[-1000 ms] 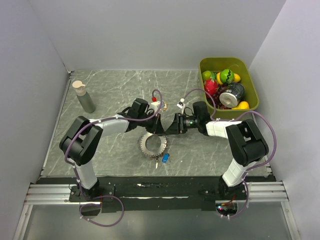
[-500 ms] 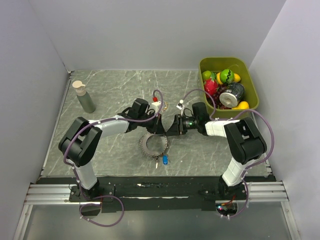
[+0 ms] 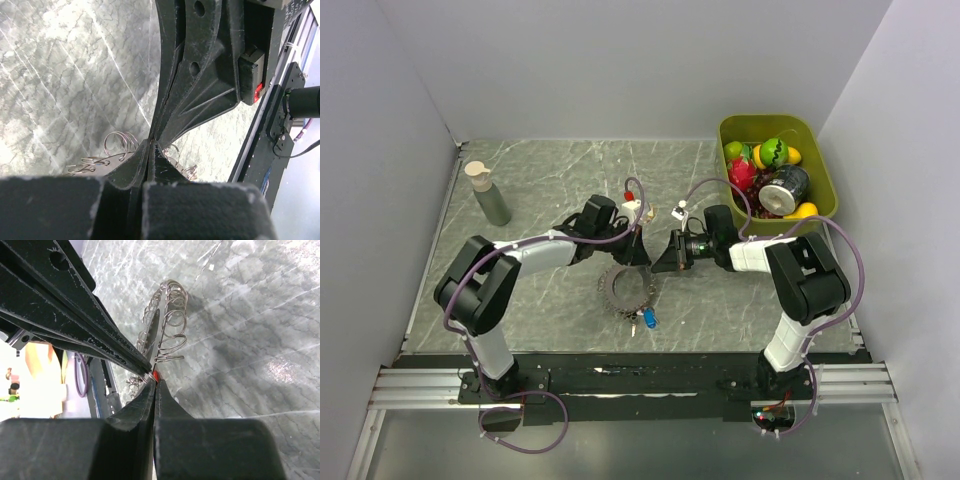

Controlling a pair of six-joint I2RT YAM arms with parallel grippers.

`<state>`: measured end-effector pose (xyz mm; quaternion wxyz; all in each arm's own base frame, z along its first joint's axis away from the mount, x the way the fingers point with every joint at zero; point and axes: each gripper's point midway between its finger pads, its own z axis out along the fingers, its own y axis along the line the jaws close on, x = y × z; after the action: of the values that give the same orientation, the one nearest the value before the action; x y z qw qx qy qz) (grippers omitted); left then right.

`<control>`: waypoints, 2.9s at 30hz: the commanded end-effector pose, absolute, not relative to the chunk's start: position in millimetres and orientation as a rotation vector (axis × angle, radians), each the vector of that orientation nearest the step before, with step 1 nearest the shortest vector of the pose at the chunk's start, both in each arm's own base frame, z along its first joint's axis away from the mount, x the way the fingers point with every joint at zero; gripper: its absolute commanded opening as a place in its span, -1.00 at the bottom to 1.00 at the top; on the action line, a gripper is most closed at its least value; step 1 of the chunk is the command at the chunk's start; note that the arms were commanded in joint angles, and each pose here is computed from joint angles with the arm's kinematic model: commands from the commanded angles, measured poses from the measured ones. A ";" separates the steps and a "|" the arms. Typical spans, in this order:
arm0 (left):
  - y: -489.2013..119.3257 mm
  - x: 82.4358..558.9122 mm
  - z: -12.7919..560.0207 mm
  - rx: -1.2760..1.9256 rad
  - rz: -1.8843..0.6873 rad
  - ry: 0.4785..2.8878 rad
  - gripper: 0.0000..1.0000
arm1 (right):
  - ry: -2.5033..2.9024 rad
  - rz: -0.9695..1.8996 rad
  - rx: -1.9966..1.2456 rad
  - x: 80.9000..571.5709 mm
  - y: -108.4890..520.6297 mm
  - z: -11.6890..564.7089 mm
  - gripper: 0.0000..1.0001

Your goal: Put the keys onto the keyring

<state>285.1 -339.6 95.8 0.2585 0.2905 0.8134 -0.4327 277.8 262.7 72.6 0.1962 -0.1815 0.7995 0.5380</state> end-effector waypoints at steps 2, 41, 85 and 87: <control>-357.7 279.6 146.0 0.859 -1.254 2.044 -0.98 | 2.152 1.465 -0.552 289.7 268.4 83.3 -1.00; -337.7 303.9 90.9 0.634 -1.035 2.253 0.35 | 2.254 1.227 -0.234 318.0 232.7 69.4 -0.02; -341.0 334.4 29.3 0.388 -1.013 2.436 -0.98 | 2.290 1.207 -0.216 319.6 227.6 65.7 -0.03; -341.2 335.4 39.1 0.423 -1.012 2.402 -0.98 | 2.274 1.211 -0.227 319.8 227.8 70.9 -0.03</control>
<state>327.4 -338.9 29.2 0.2240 0.1380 0.8892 -0.3743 309.4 227.8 50.0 0.2425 -0.0702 0.8603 0.4430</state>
